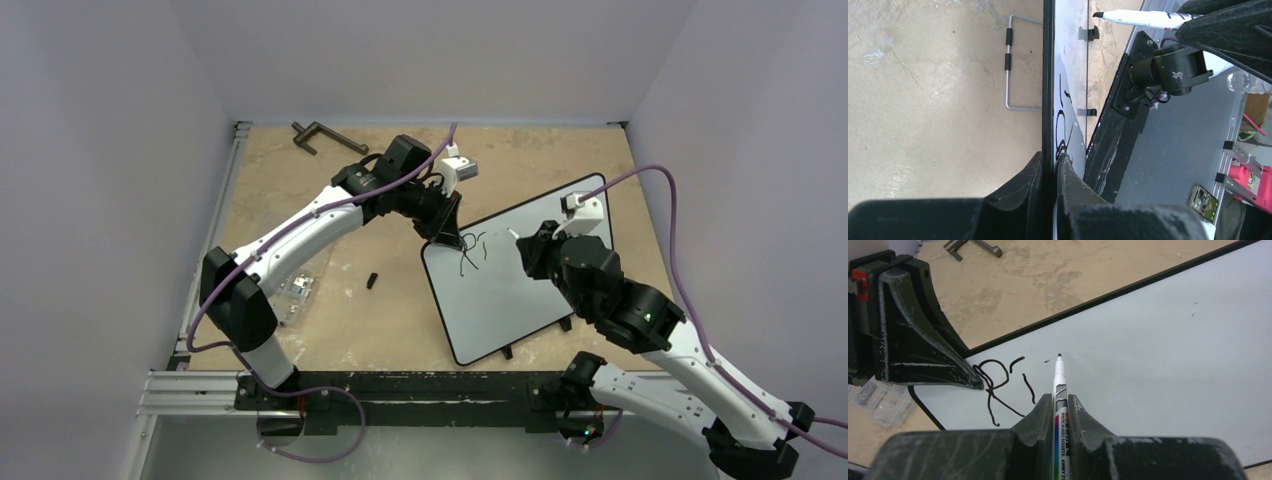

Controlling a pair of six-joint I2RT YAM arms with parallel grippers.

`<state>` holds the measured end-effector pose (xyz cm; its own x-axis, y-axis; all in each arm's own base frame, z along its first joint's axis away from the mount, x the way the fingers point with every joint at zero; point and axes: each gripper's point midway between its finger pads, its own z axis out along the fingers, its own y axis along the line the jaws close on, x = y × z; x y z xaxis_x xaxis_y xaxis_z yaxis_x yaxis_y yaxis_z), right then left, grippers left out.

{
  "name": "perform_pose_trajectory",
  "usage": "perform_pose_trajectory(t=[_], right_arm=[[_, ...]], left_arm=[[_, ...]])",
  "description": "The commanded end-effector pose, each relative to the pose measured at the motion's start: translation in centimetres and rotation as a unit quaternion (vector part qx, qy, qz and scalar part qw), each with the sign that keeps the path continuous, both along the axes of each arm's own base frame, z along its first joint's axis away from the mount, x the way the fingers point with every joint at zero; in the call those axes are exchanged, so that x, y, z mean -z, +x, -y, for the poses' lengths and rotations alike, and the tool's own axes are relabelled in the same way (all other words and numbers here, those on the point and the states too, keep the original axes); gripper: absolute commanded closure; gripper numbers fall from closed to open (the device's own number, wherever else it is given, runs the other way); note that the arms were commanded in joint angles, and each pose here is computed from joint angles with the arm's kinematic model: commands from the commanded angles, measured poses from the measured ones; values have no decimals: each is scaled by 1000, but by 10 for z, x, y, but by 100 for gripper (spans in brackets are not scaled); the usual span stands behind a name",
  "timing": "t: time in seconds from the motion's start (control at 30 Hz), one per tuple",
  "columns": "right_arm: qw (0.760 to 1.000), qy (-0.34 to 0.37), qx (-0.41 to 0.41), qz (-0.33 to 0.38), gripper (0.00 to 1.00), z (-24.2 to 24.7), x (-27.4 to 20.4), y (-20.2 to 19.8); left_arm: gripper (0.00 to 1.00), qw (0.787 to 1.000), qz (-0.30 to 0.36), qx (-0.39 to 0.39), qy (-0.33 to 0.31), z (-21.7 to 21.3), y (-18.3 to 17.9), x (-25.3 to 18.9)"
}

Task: Write a sentence on the whiteboard

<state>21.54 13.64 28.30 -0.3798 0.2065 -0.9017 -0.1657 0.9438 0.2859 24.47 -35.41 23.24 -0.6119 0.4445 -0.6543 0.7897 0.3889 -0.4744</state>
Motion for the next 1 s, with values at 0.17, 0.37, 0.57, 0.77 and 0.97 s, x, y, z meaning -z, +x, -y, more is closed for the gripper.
perform_pose_trajectory(t=[0.17, 0.37, 0.57, 0.77, 0.97], right_arm=[[999, -10, 32, 11, 100, 10, -3, 7], [999, -15, 25, 12, 100, 2, -3, 13], [1000, -18, 21, 11, 100, -4, 0, 17], [1000, -18, 6, 8, 100, -13, 4, 18], [1000, -10, -9, 2, 100, -19, 10, 16]], left_arm=[[100, 996, 87, -30, 4, -9, 24, -14], [100, 996, 86, -30, 4, -9, 24, -14], [100, 996, 85, -29, 3, -9, 24, -14], [100, 996, 85, -28, 2, -8, 23, -15], [100, 996, 85, -28, 2, -8, 24, -15]])
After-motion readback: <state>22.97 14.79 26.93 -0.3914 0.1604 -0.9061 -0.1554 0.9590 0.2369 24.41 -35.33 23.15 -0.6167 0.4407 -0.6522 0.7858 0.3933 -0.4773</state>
